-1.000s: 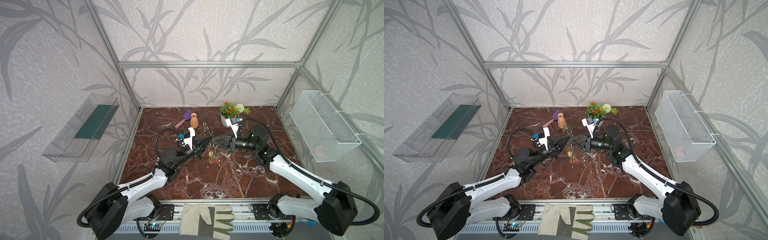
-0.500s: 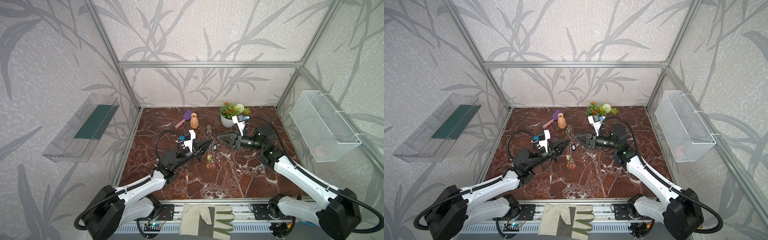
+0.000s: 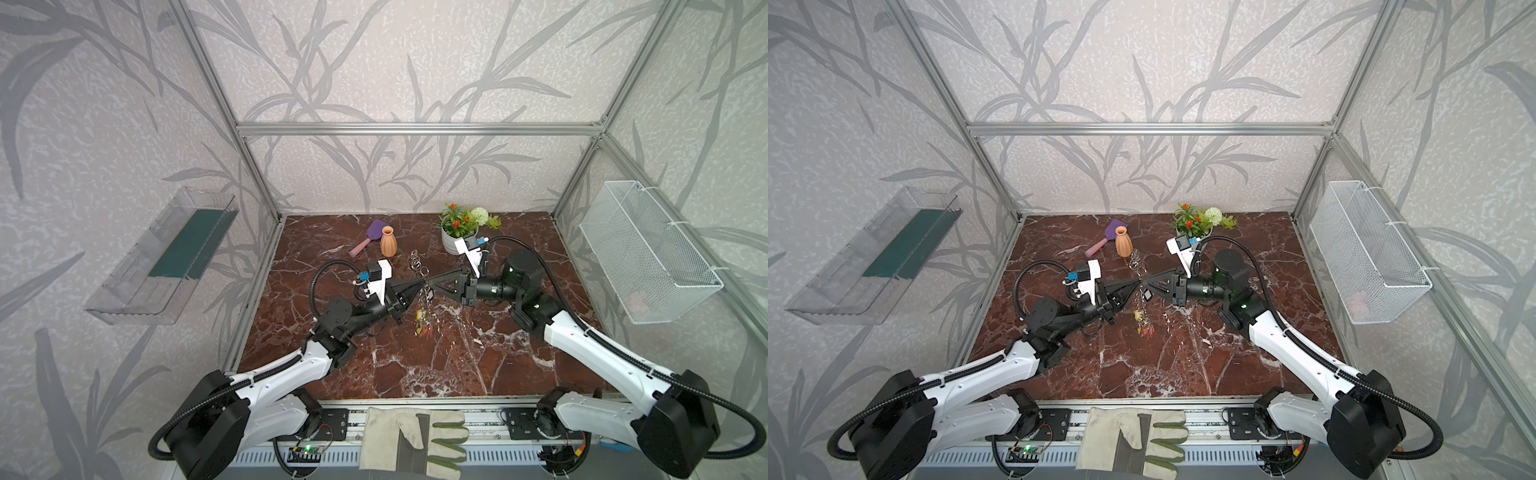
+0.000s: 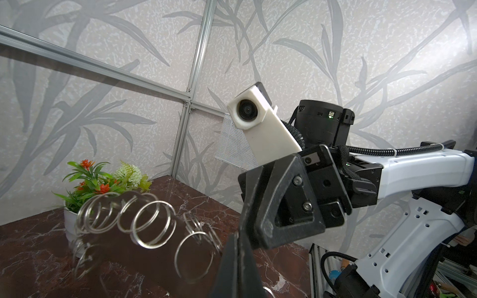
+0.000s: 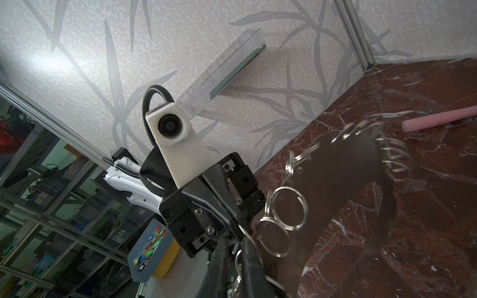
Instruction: Put the keys on the keyring
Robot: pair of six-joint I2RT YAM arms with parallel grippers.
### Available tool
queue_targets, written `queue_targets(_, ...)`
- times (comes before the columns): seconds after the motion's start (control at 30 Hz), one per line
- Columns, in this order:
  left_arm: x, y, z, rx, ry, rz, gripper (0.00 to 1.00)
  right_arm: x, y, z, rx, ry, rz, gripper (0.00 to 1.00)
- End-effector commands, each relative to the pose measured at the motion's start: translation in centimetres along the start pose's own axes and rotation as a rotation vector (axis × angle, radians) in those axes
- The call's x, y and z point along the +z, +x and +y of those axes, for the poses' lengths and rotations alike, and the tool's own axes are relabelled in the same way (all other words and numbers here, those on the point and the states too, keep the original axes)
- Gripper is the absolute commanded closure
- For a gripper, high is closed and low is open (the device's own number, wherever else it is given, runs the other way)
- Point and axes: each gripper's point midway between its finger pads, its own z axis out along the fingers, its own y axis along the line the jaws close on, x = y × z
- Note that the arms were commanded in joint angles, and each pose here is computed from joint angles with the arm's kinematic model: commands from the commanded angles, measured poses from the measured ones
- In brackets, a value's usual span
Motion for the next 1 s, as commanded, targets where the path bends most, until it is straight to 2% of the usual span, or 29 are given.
queue_targets(0.0, 0.13, -2.85, -1.56, 0.036, 0.056, -0.089, 1.0, 0.25, -0.13, 0.28, -0.019, -0.016, 0.008, 0.86)
queue_targets(0.43, 0.19, -2.89, -2.09, 0.043, 0.089, -0.091, 1.0, 0.88, 0.03, -0.15, -0.004, -0.038, 0.014, 0.82)
queue_targets(0.73, 0.22, -2.79, -1.95, 0.042, 0.084, -0.09, 1.0, 1.14, 0.0, 0.32, -0.002, -0.083, 0.007, 0.99)
queue_targets(0.97, 0.2, -2.59, -1.84, 0.039, 0.078, -0.08, 1.0, 1.15, 0.26, 0.24, 0.009, -0.094, 0.004, 1.0)
